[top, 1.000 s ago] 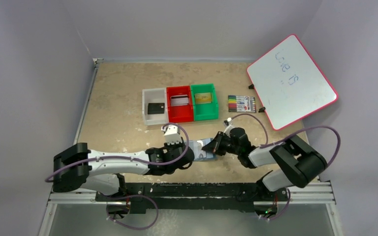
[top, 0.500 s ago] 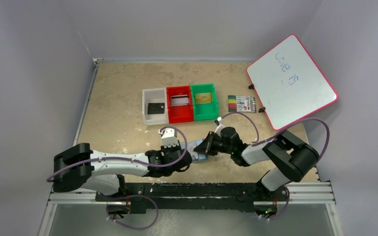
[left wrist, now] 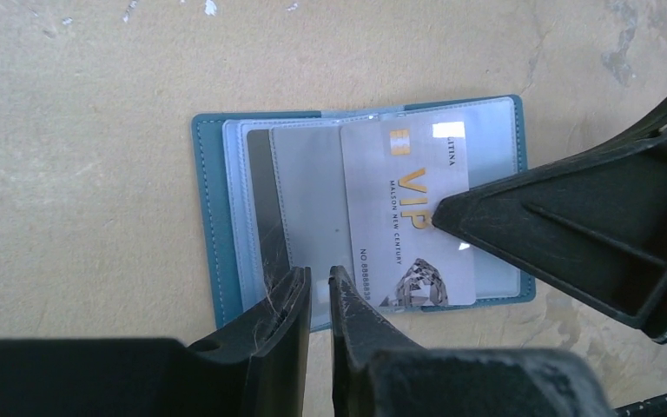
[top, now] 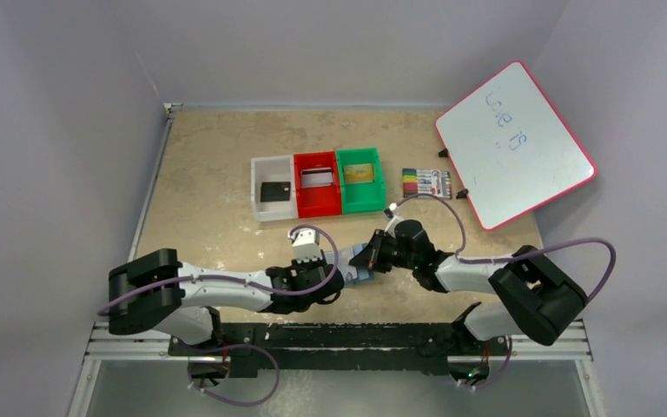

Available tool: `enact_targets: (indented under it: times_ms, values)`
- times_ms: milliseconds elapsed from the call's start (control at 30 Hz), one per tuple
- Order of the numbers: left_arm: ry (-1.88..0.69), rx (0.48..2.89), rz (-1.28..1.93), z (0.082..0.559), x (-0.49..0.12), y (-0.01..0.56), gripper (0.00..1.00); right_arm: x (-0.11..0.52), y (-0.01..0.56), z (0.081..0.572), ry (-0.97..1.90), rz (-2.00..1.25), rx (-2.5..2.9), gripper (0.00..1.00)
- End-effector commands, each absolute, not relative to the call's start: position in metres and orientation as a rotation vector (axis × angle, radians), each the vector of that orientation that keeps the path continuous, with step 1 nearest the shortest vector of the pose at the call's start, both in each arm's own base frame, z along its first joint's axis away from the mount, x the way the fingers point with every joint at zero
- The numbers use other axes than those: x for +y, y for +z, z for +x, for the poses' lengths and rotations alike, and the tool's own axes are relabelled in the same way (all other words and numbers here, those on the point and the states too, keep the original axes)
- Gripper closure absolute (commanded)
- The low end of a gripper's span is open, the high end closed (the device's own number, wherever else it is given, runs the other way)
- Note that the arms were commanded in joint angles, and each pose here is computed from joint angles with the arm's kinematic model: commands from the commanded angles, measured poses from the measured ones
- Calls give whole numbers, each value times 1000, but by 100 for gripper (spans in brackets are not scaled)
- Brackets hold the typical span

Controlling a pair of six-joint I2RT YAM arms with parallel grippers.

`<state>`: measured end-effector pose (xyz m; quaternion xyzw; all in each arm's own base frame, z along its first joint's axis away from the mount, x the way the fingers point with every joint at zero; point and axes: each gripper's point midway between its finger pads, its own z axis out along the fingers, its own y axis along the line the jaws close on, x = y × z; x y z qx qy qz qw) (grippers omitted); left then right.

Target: Take the credit cards out of the card holder

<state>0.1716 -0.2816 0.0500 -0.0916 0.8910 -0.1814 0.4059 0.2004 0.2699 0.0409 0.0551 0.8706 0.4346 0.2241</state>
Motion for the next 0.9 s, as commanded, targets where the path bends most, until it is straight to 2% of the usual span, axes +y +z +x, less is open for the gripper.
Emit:
enact_targets:
  times_ms: [0,267,533,867]
  values:
    - [-513,2241,-202,173,-298,49,86,264,48,205,1168,136,2381,100]
    - [-401,2303,-229,175,-294,19,90,256,54,207,1134,142,2366,100]
    - [-386,2313,-242,173,-286,15,91,213,61,219,892,207,2353,100]
    - [-493,2252,-161,181,-314,57,86,216,137,238,910,28,2093,100]
